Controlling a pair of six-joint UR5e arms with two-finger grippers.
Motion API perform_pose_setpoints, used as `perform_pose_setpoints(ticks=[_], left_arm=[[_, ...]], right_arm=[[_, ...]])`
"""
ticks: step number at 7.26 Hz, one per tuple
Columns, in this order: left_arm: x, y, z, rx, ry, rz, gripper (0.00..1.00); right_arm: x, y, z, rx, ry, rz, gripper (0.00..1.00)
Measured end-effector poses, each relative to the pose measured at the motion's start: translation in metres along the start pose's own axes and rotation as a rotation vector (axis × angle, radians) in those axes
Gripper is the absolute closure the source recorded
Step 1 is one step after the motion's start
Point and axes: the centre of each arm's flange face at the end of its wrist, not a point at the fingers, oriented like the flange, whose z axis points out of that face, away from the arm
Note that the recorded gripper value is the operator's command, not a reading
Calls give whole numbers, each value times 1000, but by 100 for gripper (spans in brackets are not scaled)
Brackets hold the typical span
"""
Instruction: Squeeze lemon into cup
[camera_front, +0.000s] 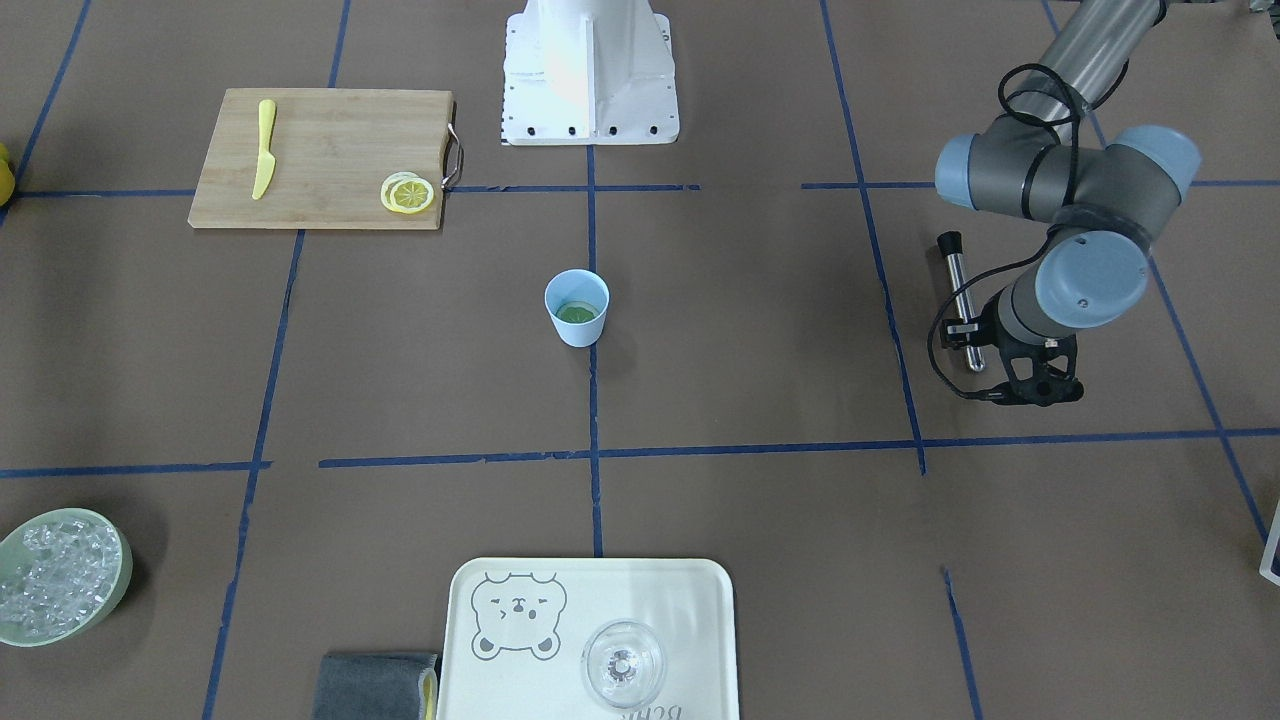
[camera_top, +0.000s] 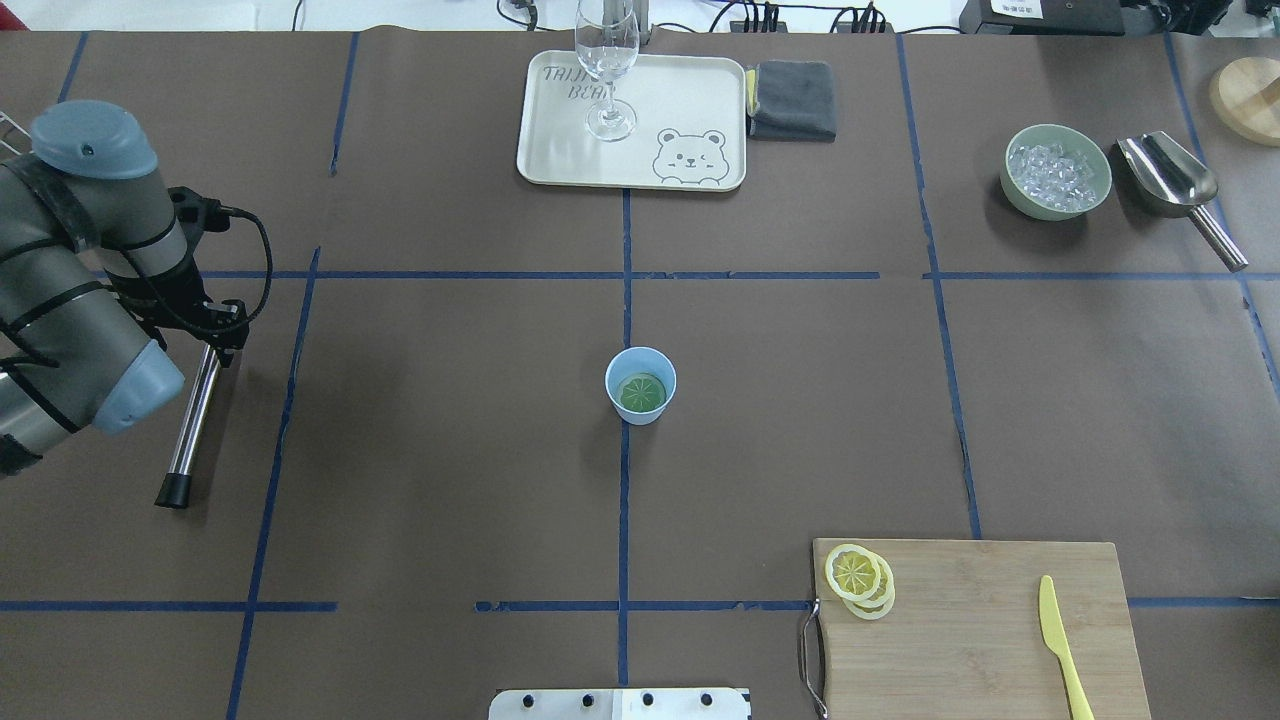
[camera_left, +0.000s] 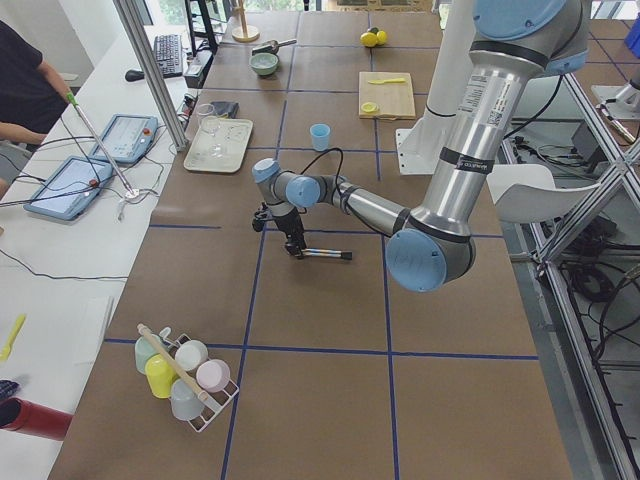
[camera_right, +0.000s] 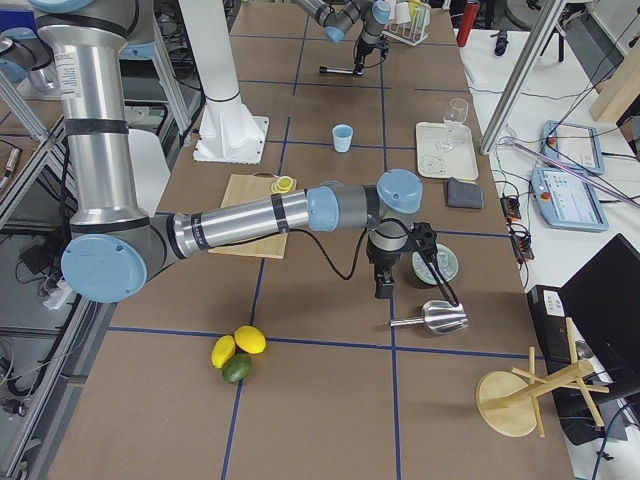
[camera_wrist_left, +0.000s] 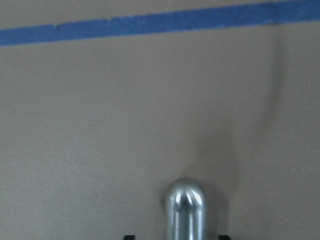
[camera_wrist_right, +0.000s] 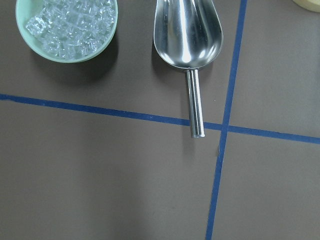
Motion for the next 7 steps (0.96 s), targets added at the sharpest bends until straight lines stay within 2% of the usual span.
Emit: perform_pose_setpoints(ticks=[3, 5, 7], left_arm=[[-31, -12, -42, 65, 29, -29, 0], [-72, -18, -102, 154, 73, 37, 0], [-141, -23, -167, 260, 104, 61, 0]], right_arm=[[1, 1, 1, -2, 1, -2, 0], [3, 2, 3, -7, 1, 0, 0], [3, 3, 4, -8, -1, 5, 0]])
